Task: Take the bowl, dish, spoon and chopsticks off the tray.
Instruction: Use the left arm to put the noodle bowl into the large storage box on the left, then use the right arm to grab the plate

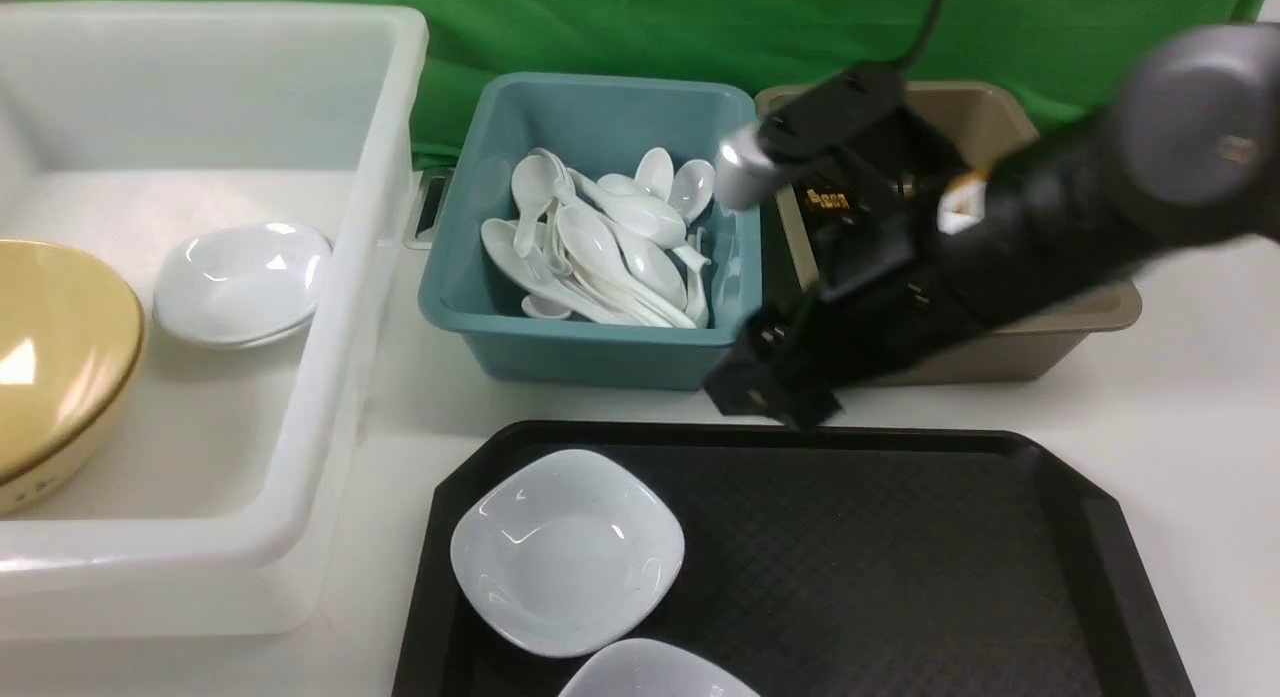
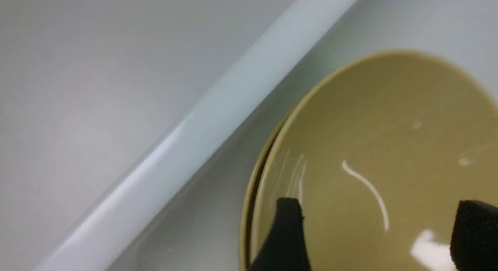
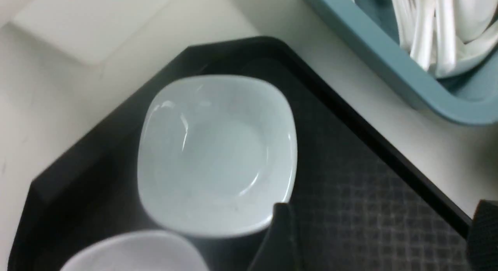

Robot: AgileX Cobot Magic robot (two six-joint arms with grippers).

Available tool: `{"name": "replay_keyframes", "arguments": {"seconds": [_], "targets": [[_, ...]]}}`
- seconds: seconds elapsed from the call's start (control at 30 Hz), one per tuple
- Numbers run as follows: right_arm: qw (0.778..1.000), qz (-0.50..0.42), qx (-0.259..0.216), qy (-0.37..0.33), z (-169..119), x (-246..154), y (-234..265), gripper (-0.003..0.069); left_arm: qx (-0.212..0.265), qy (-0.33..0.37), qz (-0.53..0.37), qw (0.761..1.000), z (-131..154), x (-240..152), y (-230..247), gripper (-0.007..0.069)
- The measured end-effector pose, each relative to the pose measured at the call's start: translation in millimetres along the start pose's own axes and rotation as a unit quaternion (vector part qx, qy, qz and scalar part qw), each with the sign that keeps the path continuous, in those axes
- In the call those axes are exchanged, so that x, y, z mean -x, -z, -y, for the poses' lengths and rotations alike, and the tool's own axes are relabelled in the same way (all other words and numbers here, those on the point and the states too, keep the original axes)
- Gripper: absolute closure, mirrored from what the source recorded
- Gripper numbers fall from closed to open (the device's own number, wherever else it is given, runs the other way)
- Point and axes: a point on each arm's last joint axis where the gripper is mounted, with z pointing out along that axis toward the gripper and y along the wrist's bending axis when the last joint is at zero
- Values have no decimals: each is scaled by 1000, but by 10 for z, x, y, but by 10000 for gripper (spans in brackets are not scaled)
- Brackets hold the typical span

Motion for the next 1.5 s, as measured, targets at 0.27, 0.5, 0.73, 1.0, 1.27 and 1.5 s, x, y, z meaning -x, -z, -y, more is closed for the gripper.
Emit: {"name": "replay_keyframes", "arguments": {"seconds": [0.27,0.5,0.73,1.0,1.27,1.5], "targets": [[993,-107,6,-43,153,-91,-824,88,-69,-97,50,992,558,-129,772,291],[981,-177,17,-79,217,-352,-1312,88,-173,-257,24,951,1214,-598,1162,616],[976,-194,34,-96,210,-433,-1465,88,-187,-325,-26,927,1393,-846,1198,634],[971,-197,58,-124,143,-432,-1503,231,-181,-327,-28,927,1393,-859,1191,635],[973,-197,73,-99,-15,-434,-1533,386,-178,-328,-25,927,1390,-854,1189,635],[976,-172,87,-103,-42,-334,-1413,585,-177,-328,-25,927,1390,-853,1188,635]]}}
